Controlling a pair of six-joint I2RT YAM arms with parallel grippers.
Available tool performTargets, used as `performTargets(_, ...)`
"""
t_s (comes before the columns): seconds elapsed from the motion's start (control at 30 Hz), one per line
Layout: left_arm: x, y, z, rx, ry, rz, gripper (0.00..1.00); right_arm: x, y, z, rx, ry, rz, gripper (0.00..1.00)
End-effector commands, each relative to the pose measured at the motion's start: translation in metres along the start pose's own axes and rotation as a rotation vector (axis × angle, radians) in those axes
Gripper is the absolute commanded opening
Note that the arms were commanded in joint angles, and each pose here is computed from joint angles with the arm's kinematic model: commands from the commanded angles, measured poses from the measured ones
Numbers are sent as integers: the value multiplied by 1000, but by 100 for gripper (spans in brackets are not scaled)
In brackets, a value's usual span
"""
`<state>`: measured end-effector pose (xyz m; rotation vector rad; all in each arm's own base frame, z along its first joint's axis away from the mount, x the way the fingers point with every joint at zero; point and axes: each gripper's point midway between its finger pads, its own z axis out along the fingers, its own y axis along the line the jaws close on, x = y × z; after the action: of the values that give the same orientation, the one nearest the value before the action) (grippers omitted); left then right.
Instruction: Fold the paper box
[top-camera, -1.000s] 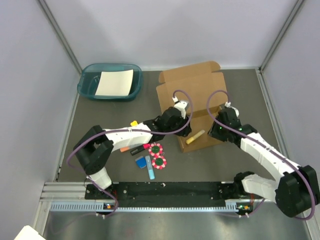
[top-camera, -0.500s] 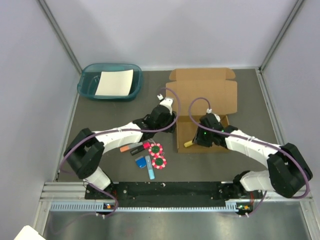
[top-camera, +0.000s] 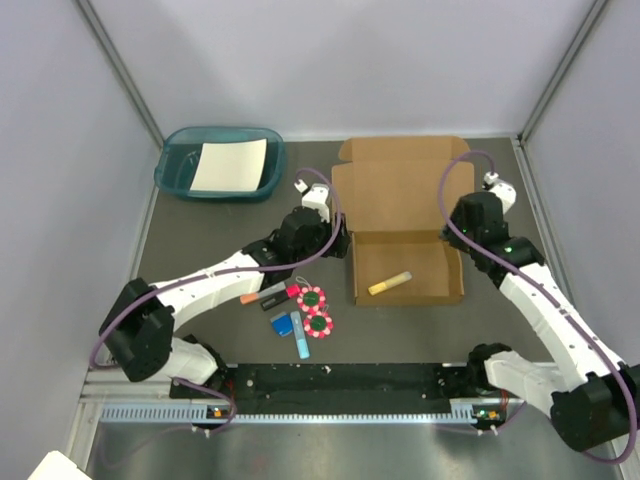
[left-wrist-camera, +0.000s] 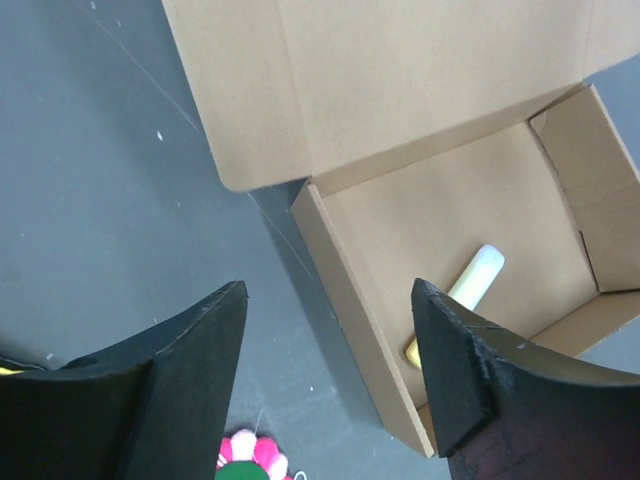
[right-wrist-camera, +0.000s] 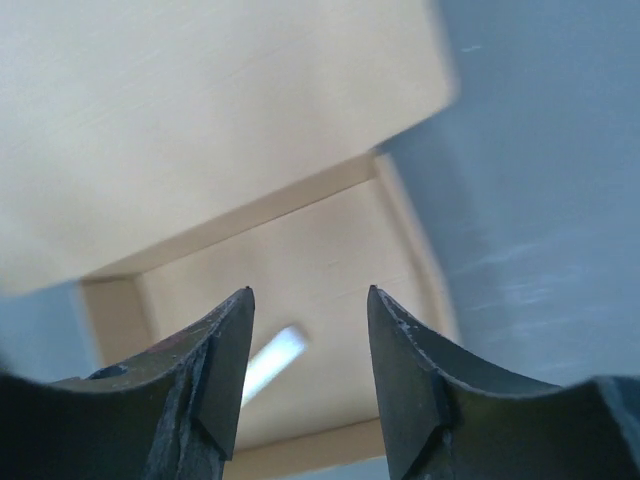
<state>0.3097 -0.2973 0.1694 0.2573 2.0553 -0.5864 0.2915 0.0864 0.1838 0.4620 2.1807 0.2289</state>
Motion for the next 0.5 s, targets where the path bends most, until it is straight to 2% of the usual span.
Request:
performTargets(0.0,16,-3,6,37,37,-75,75,-19,-56,-3,214,-31,-144,52)
performTargets(0.3,54,-18,32,75,154,-116,77,0,-61,1,215,6,-89,52)
performTargets(0.47,63,-24,47,74,188,-101,73,-1,-60,0,212,1,-87,52)
